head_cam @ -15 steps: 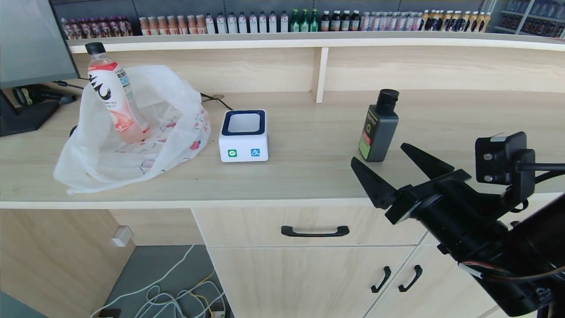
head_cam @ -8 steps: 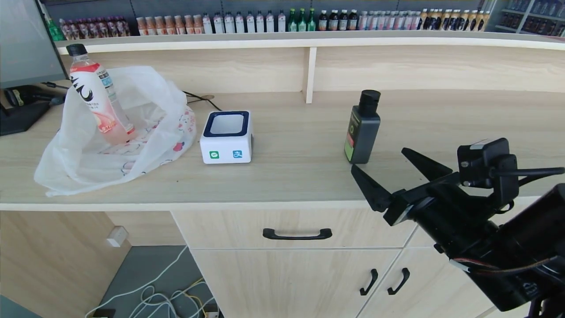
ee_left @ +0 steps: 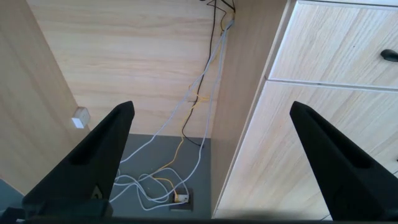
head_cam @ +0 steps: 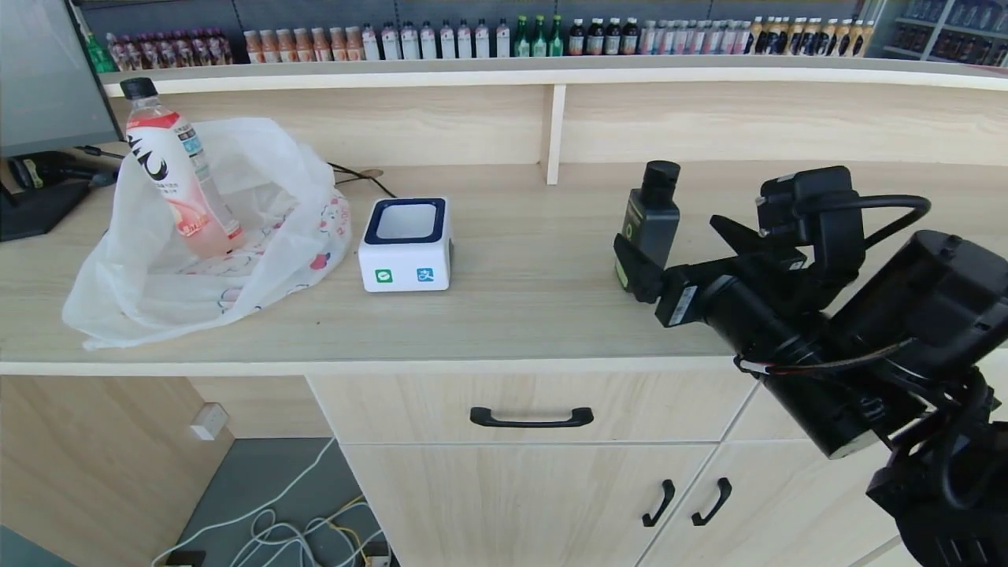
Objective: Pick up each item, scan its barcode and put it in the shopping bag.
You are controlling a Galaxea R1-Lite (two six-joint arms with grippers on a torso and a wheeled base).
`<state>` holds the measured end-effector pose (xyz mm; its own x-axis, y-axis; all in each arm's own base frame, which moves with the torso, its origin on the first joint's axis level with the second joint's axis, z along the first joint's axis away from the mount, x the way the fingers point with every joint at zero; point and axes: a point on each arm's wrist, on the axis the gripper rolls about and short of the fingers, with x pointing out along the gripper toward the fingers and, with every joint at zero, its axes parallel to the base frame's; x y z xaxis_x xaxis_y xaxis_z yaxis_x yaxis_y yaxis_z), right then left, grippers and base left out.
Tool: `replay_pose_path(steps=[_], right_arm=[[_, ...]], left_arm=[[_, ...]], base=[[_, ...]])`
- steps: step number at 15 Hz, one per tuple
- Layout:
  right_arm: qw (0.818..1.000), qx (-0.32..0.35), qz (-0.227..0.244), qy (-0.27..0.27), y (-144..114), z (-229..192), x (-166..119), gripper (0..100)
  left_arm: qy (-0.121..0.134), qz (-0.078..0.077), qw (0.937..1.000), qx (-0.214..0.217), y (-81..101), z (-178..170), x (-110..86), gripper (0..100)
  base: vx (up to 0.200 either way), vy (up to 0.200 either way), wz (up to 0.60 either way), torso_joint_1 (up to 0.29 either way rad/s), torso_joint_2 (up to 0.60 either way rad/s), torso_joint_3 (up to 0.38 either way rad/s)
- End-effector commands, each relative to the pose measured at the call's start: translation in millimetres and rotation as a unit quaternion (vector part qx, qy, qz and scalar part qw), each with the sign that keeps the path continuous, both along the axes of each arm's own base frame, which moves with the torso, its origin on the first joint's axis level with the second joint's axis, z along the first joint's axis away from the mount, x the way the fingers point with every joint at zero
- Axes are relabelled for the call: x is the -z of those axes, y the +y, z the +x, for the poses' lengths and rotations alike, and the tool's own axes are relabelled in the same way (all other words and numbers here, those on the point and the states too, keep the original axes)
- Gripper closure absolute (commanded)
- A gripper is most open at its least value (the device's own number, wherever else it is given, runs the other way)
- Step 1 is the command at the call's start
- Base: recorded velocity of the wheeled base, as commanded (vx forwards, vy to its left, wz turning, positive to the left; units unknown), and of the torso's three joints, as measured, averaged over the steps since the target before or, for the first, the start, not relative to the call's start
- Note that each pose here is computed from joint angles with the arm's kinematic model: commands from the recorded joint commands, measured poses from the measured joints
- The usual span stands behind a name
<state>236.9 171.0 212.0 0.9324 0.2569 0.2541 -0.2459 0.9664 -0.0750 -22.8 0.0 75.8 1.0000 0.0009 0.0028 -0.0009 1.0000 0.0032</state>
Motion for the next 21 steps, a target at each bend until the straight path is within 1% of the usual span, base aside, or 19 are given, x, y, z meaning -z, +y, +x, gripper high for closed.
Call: replay_pose_path(steps=[1,3,6,8,12,15,21], right_arm=[[1.000,0.006,0.006,0.003,1.7,2.0,0.9,0],[1.000,0.005,0.020,0.001,2.0,2.5,-2.2,0],[1.000,0.012,0.022,0.000,3.1,10.8,-3.3,0],[0.999,0.015,0.031,-0.013,8.5,19.8,-10.4,0],[0.999,0.025,0.035,-0.007,18.1,33.5,-19.6,0],[0.999,0.024,0.043,-0.001,21.2,39.4,-18.5,0],[0.998,0.049,0.043,0.021,10.4,56.9,-5.8,0]], left_arm=[[0.000,0.000,1.0000,0.000,0.0,0.0,0.0,0],[0.000,0.000,1.0000,0.000,0.0,0.0,0.0,0],[0.000,0.000,1.0000,0.000,0.0,0.0,0.0,0],[0.000,0.000,1.0000,0.000,0.0,0.0,0.0,0],[0.000,0.000,1.0000,0.000,0.0,0.0,0.0,0],[0.000,0.000,1.0000,0.000,0.0,0.0,0.0,0],[0.000,0.000,1.0000,0.000,0.0,0.0,0.0,0]], base=[[0.000,0.000,0.00,0.000,0.00,0.000],[0.000,0.000,0.00,0.000,0.00,0.000],[0.000,0.000,0.00,0.000,0.00,0.000],[0.000,0.000,0.00,0.000,0.00,0.000],[0.000,0.000,0.00,0.000,0.00,0.000],[0.000,0.000,0.00,0.000,0.00,0.000],[0.000,0.000,0.00,0.000,0.00,0.000]])
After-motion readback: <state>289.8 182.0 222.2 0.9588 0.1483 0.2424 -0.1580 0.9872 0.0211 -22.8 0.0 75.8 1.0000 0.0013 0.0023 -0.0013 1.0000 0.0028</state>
